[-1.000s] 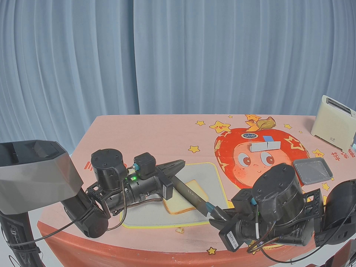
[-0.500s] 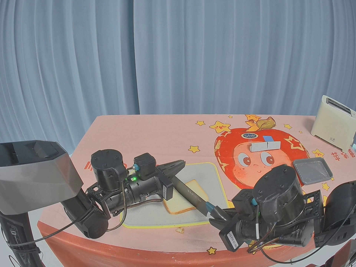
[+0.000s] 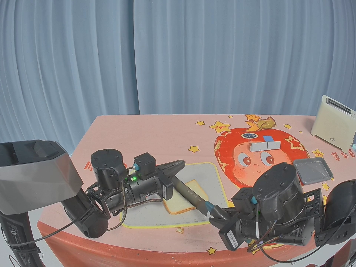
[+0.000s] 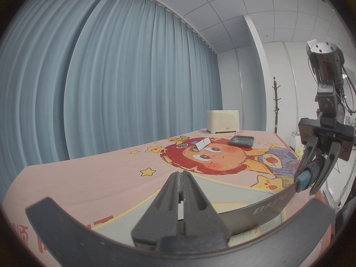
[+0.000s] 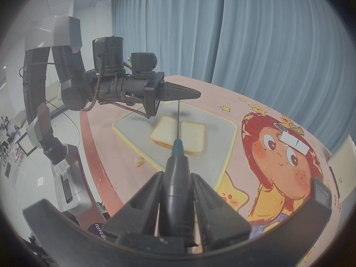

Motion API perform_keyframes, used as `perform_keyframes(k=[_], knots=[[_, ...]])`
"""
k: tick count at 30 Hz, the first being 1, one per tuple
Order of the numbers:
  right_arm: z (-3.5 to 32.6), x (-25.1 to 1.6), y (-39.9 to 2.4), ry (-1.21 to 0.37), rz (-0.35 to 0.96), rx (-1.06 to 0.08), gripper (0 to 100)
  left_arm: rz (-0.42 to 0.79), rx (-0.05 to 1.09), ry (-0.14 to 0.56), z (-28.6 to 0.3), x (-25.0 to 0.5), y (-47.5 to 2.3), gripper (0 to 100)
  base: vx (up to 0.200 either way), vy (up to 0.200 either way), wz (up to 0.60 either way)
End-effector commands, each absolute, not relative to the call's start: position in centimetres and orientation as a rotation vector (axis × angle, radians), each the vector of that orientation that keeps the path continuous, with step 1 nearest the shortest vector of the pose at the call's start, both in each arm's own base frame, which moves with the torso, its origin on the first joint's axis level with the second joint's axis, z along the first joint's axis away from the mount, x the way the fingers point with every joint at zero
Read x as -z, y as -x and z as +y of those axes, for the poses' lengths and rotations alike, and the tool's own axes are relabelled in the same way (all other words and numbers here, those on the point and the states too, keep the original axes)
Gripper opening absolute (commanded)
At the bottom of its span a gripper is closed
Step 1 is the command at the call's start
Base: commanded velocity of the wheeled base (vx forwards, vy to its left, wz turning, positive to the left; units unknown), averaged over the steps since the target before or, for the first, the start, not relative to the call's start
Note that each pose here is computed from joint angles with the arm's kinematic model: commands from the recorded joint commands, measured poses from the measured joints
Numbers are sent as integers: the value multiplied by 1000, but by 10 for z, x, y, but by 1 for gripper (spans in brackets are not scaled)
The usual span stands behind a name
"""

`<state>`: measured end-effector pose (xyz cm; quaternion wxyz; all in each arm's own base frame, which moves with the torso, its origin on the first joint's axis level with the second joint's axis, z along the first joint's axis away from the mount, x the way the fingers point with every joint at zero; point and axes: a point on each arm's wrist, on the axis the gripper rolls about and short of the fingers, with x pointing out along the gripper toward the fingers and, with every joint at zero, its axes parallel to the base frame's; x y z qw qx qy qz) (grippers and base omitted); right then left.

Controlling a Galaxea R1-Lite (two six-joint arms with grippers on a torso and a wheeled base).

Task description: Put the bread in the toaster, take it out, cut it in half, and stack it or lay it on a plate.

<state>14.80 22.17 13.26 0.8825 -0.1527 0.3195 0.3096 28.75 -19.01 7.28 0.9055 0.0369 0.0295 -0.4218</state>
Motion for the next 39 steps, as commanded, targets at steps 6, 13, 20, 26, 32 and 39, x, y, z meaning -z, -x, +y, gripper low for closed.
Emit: perform_keyframes(k=[6, 13, 20, 26, 32, 39], knots=[[225, -138, -150, 308, 647, -647, 0, 77, 869, -79, -190, -68, -287, 0, 0, 0, 0], [220, -127, -147, 330, 680, -641, 0, 48, 872, -75, -191, -75, -288, 0, 0, 0, 0], [220, -129, -147, 325, 674, -641, 0, 48, 870, -75, -191, -74, -289, 0, 0, 0, 0], [215, -134, -150, 312, 652, -609, 0, 22, 868, -72, -195, -80, -291, 0, 0, 0, 0], [212, -134, -153, 306, 654, -593, 0, 22, 873, -72, -197, -79, -291, 0, 0, 0, 0], [212, -135, -153, 303, 651, -591, 0, 7, 878, -70, -201, -81, -293, 0, 0, 0, 0]])
